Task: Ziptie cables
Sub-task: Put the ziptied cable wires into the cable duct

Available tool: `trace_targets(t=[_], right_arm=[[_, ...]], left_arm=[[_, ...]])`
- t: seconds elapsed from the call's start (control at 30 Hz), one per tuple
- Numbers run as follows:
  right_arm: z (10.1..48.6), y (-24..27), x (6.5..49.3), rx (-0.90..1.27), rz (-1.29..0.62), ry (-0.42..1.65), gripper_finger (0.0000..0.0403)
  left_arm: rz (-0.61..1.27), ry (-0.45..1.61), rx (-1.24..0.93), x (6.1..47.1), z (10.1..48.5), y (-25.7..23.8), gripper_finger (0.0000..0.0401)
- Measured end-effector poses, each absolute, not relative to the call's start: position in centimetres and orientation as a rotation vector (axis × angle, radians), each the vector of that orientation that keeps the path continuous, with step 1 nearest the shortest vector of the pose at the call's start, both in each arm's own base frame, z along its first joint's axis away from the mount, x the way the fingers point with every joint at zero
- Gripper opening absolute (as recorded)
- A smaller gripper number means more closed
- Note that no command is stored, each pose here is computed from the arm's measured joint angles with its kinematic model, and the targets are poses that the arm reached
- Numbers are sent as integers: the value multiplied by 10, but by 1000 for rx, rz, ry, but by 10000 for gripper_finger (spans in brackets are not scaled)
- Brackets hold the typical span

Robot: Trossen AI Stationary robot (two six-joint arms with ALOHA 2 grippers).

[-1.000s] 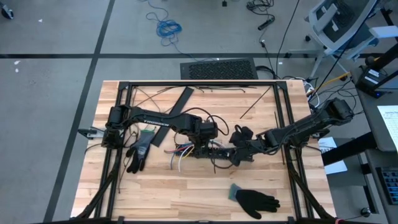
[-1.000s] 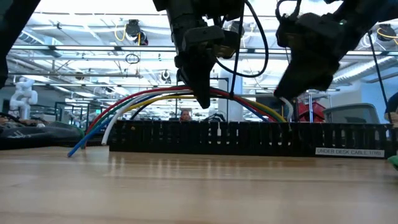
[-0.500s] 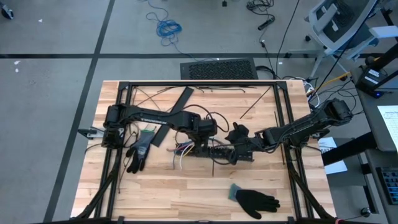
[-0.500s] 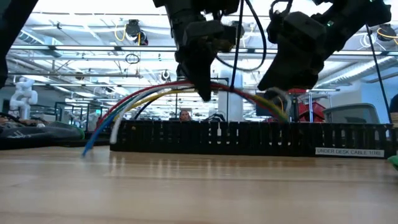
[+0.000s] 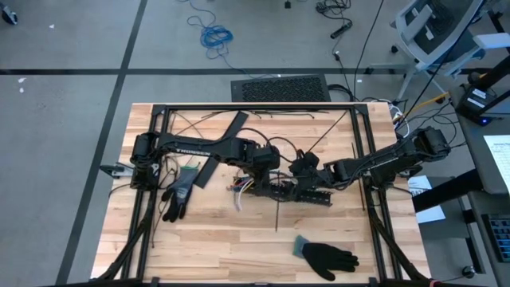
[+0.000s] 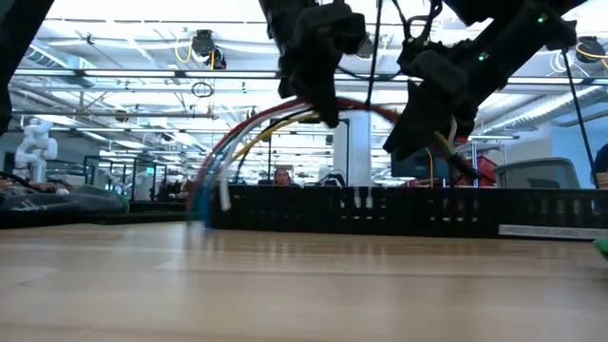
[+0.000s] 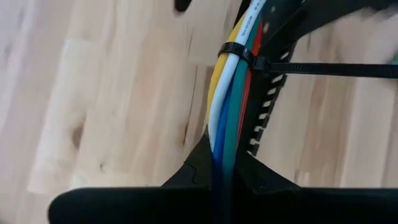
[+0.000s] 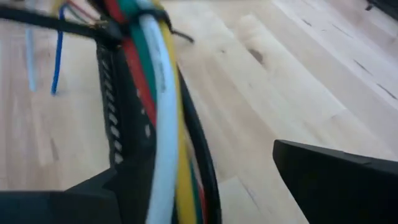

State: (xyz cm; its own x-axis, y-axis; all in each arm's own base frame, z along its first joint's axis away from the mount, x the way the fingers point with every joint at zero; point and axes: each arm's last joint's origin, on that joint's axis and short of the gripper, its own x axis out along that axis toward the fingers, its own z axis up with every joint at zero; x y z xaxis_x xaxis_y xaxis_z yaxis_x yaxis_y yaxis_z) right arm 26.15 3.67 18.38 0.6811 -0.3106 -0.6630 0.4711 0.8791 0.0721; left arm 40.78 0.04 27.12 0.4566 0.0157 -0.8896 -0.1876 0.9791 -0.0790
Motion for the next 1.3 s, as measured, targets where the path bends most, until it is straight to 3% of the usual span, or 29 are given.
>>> trace_targets(t=[0.2, 0.6, 1.3], right_arm=[[182, 32, 261, 249, -465, 712, 242], [179, 32, 257, 234, -444, 776, 12], [208, 33, 259, 215, -409, 773, 1]], left_arm=[[124, 1051, -175, 411, 283, 0, 15], [140, 1095, -164, 405, 284, 1, 15], [197, 1206, -50, 390, 284, 13, 28]])
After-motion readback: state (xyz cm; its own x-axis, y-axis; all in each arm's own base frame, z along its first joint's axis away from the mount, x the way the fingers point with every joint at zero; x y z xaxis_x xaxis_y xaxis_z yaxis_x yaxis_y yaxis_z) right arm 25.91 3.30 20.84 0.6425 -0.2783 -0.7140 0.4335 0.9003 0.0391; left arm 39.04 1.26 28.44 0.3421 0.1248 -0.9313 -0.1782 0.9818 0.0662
